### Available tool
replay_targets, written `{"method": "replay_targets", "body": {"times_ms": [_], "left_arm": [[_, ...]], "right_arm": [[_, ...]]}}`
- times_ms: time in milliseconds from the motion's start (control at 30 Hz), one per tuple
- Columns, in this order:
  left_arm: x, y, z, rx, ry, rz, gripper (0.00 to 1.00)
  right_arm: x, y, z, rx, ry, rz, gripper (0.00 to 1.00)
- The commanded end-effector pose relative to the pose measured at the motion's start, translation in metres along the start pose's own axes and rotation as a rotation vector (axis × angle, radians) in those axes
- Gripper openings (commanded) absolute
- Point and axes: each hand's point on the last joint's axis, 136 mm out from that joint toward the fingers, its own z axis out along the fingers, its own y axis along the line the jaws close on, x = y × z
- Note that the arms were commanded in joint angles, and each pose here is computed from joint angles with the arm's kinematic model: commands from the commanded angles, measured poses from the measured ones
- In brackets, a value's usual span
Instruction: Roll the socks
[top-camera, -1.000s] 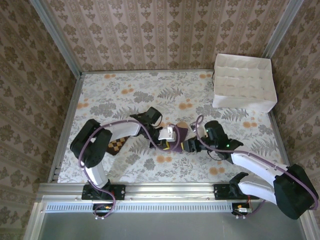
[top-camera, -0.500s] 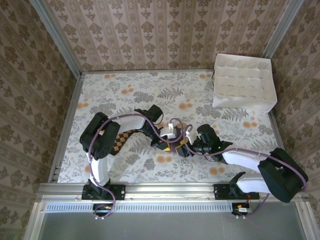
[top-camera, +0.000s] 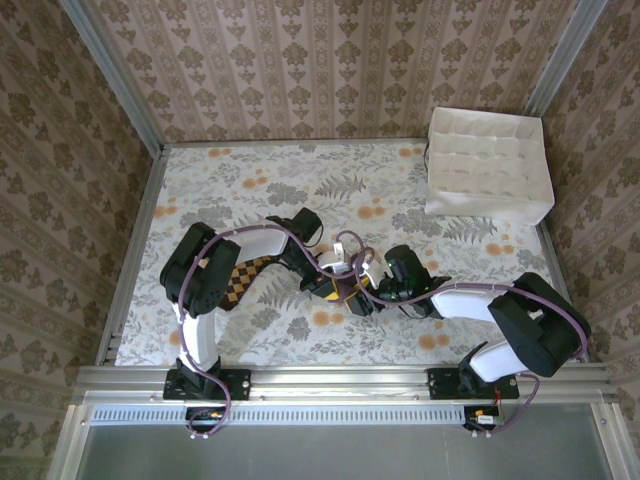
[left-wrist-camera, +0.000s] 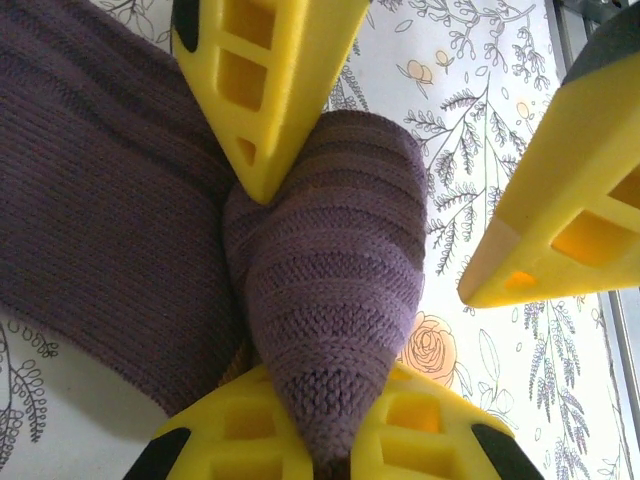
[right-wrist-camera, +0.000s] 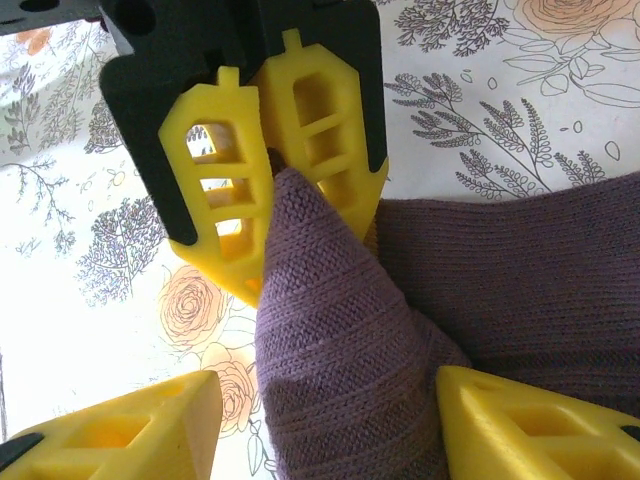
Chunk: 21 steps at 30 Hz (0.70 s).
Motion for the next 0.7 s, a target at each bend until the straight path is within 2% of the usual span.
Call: {"method": "replay_targets", "body": {"times_ms": [0, 100, 167, 333, 400, 433, 667], "left_arm": [[0.004, 0.009, 0.003, -0.028, -0.003, -0.036, 0.00], [0.006, 0.012, 0.003, -0.047, -0.005, -0.043, 0.00], [0.007, 0.014, 0.003, -0.059, -0.006, -0.044, 0.00], [0.008, 0.016, 0.000, -0.114, -0.023, -0.025, 0.00], [0.008, 0.017, -0.002, -0.150, -0.034, 0.004, 0.03], [0.009, 0.016, -0.003, -0.172, -0.043, 0.036, 0.07], [0.005, 0.019, -0.024, -0.428, -0.107, 0.268, 0.36]], "right_arm": [[0.018, 0.014, 0.004, -0.073, 0.067, 0.048, 0.59], [0.021, 0.010, 0.008, -0.054, 0.095, 0.064, 0.57], [0.025, 0.004, 0.011, -0.018, 0.131, 0.081, 0.50], [0.035, -0.018, 0.013, 0.104, 0.226, 0.159, 0.12], [0.037, -0.024, 0.012, 0.145, 0.244, 0.213, 0.02], [0.037, -0.028, 0.012, 0.161, 0.250, 0.249, 0.00], [0.053, -0.047, 0.015, 0.198, 0.298, 0.479, 0.00]]}}
